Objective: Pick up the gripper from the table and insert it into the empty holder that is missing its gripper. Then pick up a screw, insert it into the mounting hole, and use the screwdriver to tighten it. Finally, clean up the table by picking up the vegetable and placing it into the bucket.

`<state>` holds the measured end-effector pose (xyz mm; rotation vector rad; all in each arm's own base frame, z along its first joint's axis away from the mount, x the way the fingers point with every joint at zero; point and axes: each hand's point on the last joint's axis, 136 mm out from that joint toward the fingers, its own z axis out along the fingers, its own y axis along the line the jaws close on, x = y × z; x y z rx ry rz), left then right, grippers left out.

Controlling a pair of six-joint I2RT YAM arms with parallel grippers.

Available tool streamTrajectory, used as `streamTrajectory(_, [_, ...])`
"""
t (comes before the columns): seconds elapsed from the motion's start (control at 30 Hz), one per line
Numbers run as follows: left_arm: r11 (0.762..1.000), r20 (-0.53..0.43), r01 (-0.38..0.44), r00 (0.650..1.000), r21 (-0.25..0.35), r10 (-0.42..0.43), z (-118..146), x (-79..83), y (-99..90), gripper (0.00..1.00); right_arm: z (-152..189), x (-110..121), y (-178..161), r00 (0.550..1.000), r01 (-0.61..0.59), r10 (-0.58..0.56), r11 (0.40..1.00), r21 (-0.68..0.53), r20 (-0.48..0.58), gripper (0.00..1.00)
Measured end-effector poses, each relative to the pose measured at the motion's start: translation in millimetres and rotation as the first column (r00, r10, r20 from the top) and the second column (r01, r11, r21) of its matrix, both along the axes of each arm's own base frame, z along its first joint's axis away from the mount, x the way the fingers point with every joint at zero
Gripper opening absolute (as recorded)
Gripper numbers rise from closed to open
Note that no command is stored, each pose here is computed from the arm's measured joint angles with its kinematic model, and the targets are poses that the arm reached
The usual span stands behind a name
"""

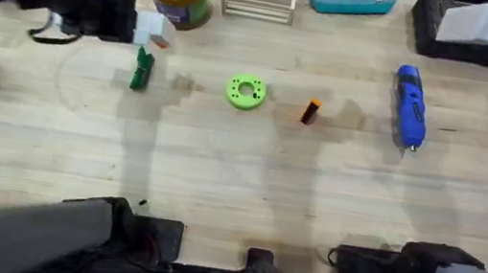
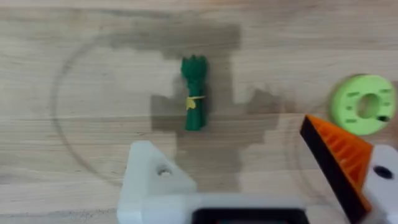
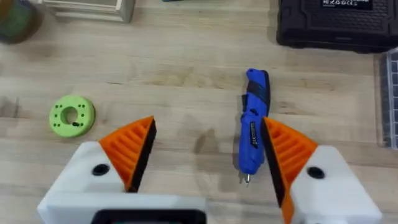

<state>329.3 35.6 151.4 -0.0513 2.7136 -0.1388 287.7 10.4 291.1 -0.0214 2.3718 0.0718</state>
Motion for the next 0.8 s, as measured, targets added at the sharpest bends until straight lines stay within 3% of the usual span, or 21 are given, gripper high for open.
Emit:
streamTrajectory(0.17, [0.998,0.167,0.044,0.985,-0.043,-0.036,53,-13.7,-17.7,0.985,0,0,0,1.0,0.0,0.0,1.0,0.0,0.0,0.992])
streamTrajectory(0.33, [0.99,0.324,0.113,0.943,-0.084,-0.08,99,-29.9,-38.1,0.985,0,0,0,1.0,0.0,0.0,1.0,0.0,0.0,0.991])
streamTrajectory(0.53, [0.971,0.491,0.214,0.861,-0.107,-0.136,148,-58.3,-63.0,0.985,0,0,0,1.0,0.0,0.0,1.0,0.0,0.0,0.991])
streamTrajectory(0.8, [0.956,0.637,0.285,0.75,-0.067,-0.178,190,-98.4,-81.5,0.985,0,0,0,1.0,0.0,0.0,1.0,0.0,0.0,0.992])
